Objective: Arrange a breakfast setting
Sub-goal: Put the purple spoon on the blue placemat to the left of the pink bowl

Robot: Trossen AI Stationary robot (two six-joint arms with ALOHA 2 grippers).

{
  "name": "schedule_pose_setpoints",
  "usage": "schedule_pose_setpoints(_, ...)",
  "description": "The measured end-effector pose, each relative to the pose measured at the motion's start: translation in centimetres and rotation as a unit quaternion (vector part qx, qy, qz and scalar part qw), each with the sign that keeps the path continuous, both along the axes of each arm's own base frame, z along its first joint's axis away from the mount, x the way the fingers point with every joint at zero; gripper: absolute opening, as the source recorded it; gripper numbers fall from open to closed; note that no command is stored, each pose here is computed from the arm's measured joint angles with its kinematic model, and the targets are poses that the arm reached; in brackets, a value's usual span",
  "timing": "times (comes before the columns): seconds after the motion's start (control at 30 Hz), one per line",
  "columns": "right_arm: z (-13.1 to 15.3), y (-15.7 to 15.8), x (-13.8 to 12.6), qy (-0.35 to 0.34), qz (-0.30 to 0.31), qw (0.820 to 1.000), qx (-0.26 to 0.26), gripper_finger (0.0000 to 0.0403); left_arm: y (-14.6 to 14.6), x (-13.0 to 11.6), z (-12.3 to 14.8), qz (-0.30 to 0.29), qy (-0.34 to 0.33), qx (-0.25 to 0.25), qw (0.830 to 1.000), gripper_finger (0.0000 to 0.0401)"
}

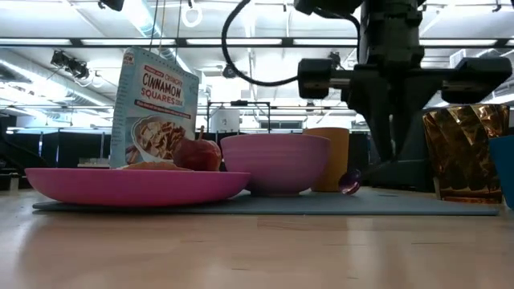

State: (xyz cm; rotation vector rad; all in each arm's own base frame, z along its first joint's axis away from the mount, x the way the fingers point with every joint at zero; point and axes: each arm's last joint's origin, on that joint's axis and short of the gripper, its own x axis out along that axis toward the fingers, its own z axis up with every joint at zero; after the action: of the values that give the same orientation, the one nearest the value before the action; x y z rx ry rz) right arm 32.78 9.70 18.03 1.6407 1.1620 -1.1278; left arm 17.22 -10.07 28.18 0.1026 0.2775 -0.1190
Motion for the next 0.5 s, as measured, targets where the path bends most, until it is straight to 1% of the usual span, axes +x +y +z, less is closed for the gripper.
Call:
schedule_pose_setpoints(0.2,-1.3,0.1,0.2,0.024,0.005,1.0,0.009,0.0038,0.0,0.0,0.0,0.001,0.001,-0.003,1.0,0.0233)
schedule_pose_setpoints(0.5,-1.8,0.1,0.3,0.026,0.022,0.999,-0.001,0.005,0.0,0.0,-0.1,0.002,0.004,-0.004,1.0,0.0233)
